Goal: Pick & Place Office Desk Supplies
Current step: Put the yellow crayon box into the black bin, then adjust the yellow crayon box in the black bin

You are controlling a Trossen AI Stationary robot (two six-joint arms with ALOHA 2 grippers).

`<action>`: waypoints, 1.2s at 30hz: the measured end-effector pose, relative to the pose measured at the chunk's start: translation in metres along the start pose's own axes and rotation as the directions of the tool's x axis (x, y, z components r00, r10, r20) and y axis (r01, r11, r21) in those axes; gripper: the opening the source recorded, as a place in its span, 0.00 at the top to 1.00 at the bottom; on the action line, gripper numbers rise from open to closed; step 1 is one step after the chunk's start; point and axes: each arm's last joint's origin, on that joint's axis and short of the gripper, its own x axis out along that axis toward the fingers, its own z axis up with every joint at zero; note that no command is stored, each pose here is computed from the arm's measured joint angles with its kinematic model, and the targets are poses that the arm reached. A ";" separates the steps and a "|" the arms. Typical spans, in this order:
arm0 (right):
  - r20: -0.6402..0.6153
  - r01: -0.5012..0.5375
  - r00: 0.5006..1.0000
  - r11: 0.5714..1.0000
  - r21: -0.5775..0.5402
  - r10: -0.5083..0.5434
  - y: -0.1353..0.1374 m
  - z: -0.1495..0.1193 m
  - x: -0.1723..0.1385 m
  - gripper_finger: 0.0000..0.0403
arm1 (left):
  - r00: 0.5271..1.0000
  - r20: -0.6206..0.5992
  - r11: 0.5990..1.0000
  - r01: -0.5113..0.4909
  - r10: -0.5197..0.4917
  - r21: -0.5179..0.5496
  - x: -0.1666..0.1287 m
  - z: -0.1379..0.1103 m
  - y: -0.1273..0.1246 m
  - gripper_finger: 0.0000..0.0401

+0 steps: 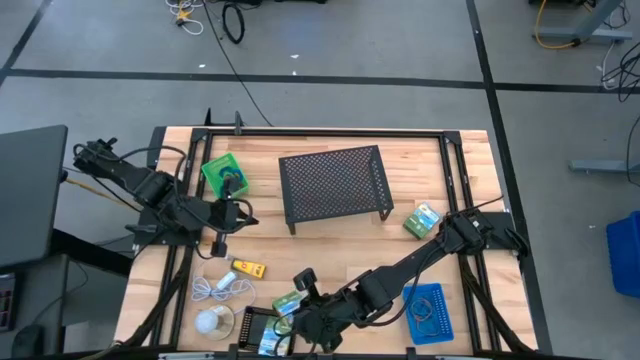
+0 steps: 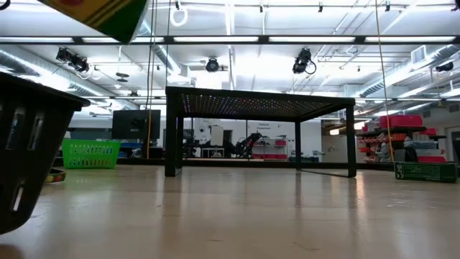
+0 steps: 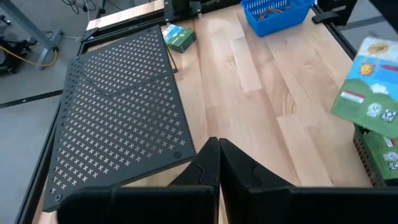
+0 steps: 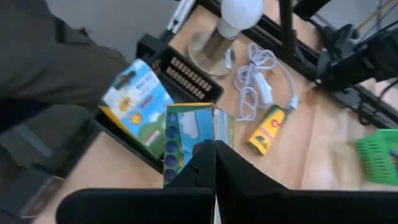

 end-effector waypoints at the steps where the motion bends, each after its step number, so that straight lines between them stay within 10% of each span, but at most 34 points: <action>1: 0.004 -0.009 1.000 1.000 0.009 0.009 0.000 0.001 -0.001 1.00 | 1.000 -0.003 1.000 0.000 0.000 0.002 0.000 0.000 0.000 1.00; 36: 0.244 -0.290 0.942 0.926 0.243 0.231 -0.025 0.009 0.038 1.00 | 1.000 0.003 1.000 -0.002 0.002 -0.011 -0.011 -0.005 0.006 1.00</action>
